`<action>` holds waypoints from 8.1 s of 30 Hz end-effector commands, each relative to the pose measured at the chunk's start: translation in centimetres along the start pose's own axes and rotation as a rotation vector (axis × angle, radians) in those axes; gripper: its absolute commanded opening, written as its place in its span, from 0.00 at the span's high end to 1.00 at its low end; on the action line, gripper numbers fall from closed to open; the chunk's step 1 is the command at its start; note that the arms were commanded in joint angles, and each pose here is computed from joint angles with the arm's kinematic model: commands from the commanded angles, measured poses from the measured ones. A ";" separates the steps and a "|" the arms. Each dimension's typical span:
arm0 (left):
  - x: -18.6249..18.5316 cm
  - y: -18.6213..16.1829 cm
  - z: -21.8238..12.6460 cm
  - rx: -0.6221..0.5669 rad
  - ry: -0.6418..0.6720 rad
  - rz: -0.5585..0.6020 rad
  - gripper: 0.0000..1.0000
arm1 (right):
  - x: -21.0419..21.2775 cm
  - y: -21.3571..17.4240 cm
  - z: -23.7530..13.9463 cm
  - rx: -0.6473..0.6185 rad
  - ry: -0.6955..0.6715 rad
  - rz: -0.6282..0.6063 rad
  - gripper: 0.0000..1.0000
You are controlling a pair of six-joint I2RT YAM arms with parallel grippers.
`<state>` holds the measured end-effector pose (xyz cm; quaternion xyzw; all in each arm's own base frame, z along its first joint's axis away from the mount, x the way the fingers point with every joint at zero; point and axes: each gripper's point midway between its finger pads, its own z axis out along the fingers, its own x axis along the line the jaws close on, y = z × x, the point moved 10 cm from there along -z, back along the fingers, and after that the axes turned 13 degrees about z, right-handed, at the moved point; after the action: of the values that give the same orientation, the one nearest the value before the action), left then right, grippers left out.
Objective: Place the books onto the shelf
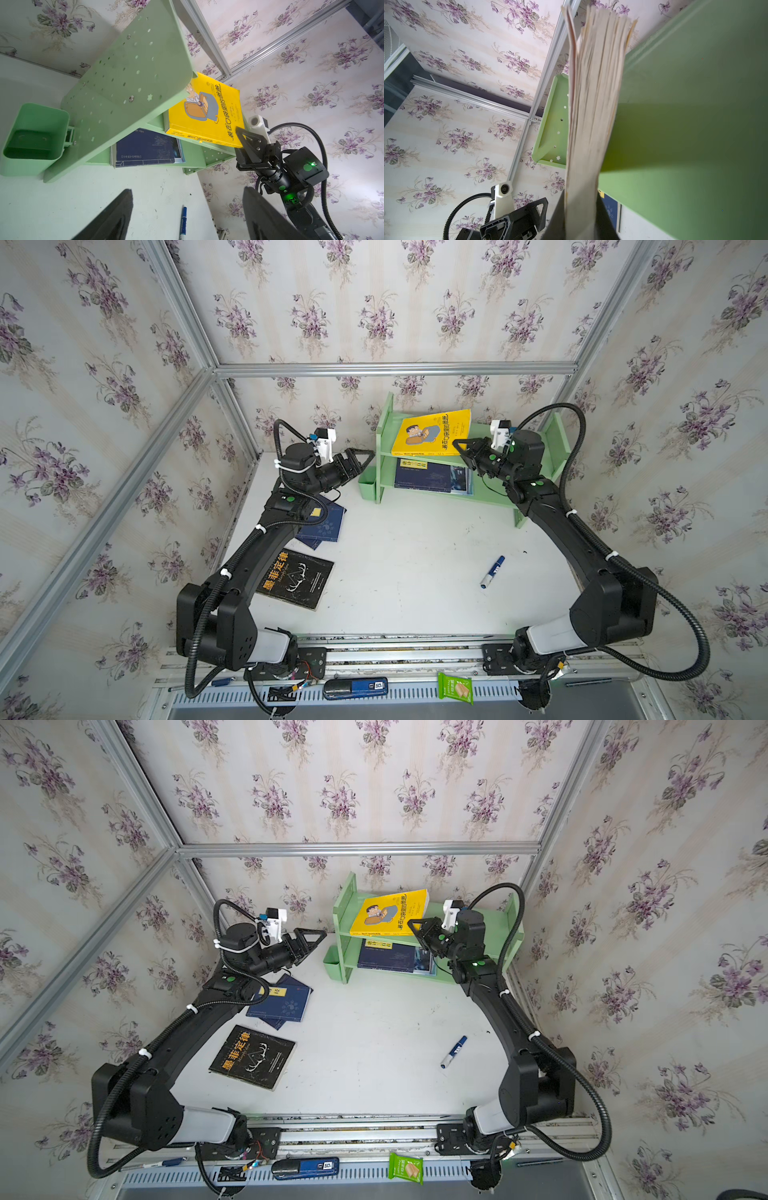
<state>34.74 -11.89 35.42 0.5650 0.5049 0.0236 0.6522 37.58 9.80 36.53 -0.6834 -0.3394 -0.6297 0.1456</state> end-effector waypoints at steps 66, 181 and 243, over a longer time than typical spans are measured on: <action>3.0 0.8 9.1 0.012 0.105 -0.046 0.01 | -1.9 0.7 1.7 0.041 -0.007 0.018 0.97; 1.5 0.2 9.6 0.058 0.103 0.033 0.01 | -0.3 2.6 0.7 -0.082 -0.270 -0.176 0.68; 22.2 -20.0 -23.4 -0.170 1.095 -0.832 0.01 | -12.6 -18.0 -5.3 0.109 -0.449 0.049 0.13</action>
<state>20.41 12.75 11.34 0.1946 0.9082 0.1748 0.3268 22.11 14.49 21.51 -0.8030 -0.4232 -0.4092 0.0931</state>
